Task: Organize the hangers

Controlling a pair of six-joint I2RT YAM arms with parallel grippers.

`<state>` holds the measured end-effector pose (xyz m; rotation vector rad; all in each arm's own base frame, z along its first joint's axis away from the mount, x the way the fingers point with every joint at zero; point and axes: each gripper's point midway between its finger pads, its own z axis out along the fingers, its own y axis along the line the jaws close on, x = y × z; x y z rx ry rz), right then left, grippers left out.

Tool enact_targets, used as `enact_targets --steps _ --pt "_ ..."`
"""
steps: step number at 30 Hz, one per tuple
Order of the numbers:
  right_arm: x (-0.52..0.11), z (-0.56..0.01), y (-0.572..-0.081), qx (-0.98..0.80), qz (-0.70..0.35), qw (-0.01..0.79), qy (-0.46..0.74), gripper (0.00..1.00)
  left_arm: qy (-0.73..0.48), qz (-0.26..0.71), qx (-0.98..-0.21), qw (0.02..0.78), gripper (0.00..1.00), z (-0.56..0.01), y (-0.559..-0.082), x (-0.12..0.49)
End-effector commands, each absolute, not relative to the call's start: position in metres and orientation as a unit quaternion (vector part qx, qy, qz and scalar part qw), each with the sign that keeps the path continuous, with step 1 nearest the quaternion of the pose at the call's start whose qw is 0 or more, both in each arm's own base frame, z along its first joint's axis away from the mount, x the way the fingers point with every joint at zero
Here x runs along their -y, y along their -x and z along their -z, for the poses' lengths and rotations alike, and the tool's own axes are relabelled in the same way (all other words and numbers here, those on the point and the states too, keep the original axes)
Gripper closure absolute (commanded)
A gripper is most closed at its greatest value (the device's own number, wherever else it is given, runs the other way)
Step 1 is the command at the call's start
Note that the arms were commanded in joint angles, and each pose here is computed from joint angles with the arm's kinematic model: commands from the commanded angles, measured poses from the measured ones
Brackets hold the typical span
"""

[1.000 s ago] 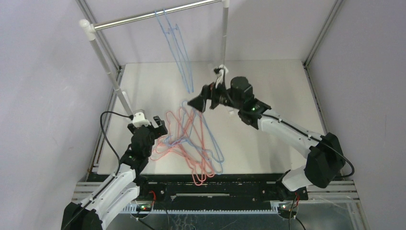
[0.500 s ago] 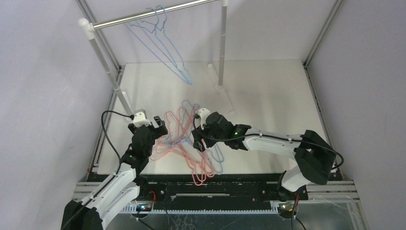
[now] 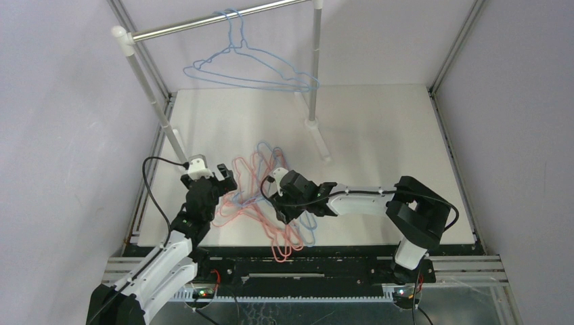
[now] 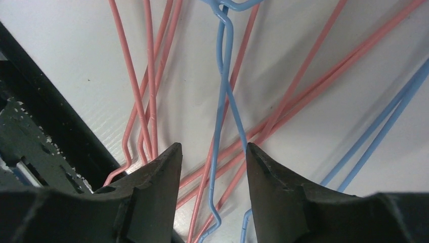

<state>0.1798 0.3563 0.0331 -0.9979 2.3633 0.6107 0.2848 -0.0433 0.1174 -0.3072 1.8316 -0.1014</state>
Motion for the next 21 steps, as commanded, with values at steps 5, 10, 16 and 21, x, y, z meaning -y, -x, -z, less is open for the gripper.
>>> enact_targets --steps 5,10,16,21 --pt "-0.358 -0.025 -0.186 -0.872 -0.207 0.257 0.360 0.51 0.136 0.054 -0.779 0.610 0.00 -0.123 -0.288 0.046" --pt "-0.355 -0.023 -0.189 -0.877 -0.203 0.255 0.354 0.63 0.136 0.054 -0.778 0.610 0.01 -0.124 -0.288 0.046" --pt "-0.357 -0.030 -0.189 -0.875 -0.213 0.258 0.351 0.79 0.136 0.054 -0.779 0.610 0.01 -0.123 -0.288 0.046" --pt "-0.355 -0.055 -0.190 -0.867 -0.227 0.274 0.349 0.89 0.136 0.053 -0.779 0.610 0.01 -0.124 -0.289 0.046"
